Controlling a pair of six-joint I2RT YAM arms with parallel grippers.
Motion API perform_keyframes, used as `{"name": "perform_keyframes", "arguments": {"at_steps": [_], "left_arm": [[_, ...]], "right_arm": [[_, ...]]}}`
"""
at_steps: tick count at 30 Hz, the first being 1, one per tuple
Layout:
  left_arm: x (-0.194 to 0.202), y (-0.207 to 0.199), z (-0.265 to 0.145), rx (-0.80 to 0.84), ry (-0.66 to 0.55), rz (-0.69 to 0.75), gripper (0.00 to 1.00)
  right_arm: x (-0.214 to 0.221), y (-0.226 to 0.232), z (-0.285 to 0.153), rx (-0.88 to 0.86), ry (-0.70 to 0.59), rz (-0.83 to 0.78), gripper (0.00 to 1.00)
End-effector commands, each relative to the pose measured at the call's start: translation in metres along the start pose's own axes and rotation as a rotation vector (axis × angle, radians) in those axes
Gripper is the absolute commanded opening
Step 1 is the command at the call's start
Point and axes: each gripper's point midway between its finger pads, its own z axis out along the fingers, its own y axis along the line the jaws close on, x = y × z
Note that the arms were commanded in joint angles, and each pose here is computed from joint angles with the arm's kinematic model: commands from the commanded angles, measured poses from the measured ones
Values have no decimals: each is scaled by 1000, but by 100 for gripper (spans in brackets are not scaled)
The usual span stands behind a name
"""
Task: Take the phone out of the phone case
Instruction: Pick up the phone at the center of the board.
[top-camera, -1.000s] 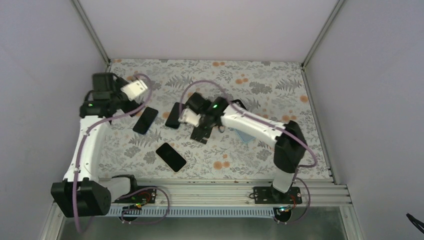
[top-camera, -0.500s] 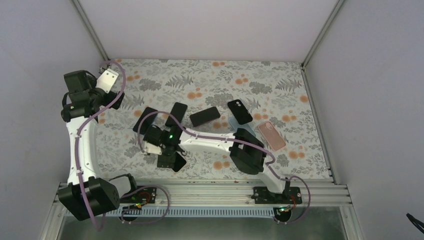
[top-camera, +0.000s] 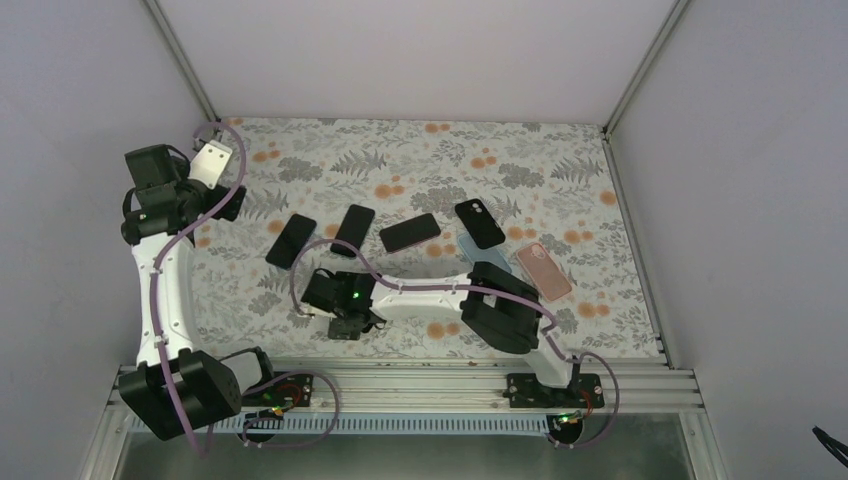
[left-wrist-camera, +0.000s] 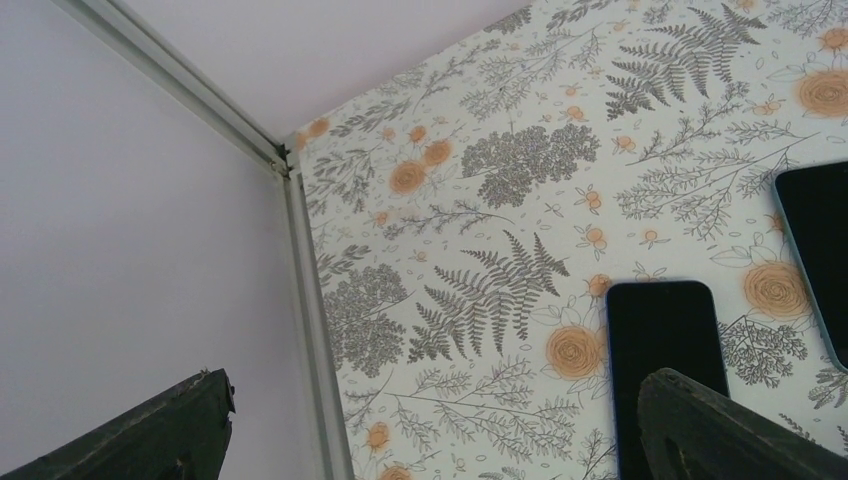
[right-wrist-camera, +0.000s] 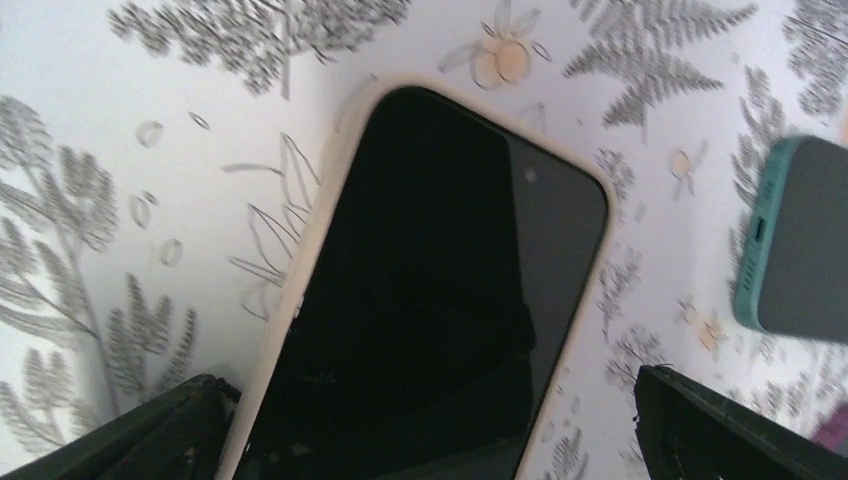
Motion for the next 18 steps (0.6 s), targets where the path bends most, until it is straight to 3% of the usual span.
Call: {"name": "perform_keyframes", "arguments": {"at_steps": [1,6,10,18], "left_arm": [[-6,1,4,22,-35,-24,100],[-9,-3,8,66,-50,-38,100],[-11,-9,12,118,-55,-42,100],[-5,-26,18,210,-52,-36,100]], "right_arm": [[52,-14,16,142,139,-37,100],[66,-30,12,93,149,23,100],[72,-33,12,-58,164,66,100],[90,-12,23,-320,184,-40,100]]}}
